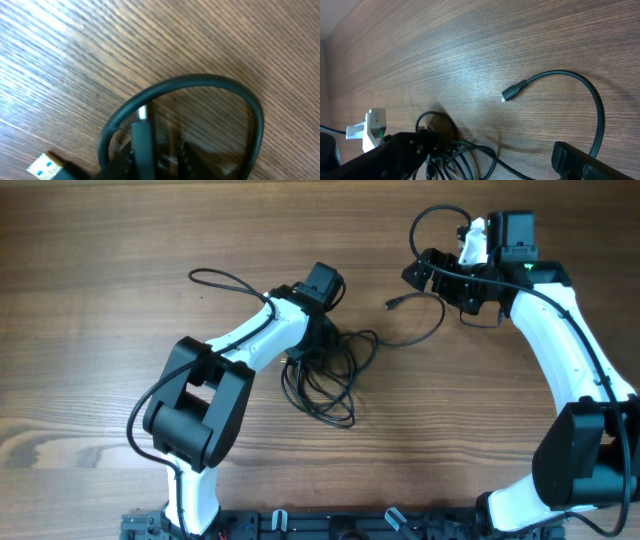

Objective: Untangle cables

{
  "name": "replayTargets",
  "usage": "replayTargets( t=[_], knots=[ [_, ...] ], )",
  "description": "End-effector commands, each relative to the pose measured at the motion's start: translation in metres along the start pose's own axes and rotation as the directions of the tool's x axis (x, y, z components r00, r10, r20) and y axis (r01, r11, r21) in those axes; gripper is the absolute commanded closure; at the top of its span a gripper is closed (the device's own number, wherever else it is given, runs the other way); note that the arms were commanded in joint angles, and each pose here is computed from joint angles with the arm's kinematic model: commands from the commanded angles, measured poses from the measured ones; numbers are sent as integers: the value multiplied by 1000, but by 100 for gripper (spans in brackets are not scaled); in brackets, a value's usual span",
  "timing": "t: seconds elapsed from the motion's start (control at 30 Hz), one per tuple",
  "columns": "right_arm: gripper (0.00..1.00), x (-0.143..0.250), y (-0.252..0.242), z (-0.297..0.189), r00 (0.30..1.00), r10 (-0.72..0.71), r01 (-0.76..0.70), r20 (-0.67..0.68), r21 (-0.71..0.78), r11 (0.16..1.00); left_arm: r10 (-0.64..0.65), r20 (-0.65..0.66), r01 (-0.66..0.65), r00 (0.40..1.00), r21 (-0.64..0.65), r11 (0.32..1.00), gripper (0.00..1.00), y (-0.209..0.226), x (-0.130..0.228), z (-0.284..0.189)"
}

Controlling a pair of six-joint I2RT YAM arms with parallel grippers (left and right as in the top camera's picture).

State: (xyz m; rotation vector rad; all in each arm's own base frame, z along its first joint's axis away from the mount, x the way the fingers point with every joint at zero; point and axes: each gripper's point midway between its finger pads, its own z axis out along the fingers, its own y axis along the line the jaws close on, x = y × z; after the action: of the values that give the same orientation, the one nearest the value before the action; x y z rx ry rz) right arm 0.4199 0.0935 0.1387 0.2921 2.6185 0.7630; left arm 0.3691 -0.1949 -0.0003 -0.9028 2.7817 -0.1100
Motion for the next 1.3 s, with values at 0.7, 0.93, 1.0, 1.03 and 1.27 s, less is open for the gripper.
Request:
replayTargets(
  t=[0.7, 0.93, 1.0, 1.03, 1.27],
  knots=[
    [0, -4, -3, 2, 1000, -19, 19, 9, 9, 1000, 680, 172, -510, 712, 793, 333, 89, -89, 41, -244],
    [0, 3, 29, -1, 991, -134, 128, -20, -180, 975, 550, 42, -438, 834, 656, 615, 96, -57, 3, -209],
    [1, 14, 65, -12, 956, -293, 270, 1, -393, 879, 550, 54, -441, 834, 665, 603, 96, -60, 2, -211],
    [0, 18, 75, -16, 940, -340, 310, 18, -456, 834, 550, 55, -440, 833, 669, 599, 96, -61, 2, -212],
    [1, 39, 112, -25, 848, -517, 477, 118, -597, 646, 575, 23, -411, 818, 723, 555, 96, -65, 14, -220]
  ],
)
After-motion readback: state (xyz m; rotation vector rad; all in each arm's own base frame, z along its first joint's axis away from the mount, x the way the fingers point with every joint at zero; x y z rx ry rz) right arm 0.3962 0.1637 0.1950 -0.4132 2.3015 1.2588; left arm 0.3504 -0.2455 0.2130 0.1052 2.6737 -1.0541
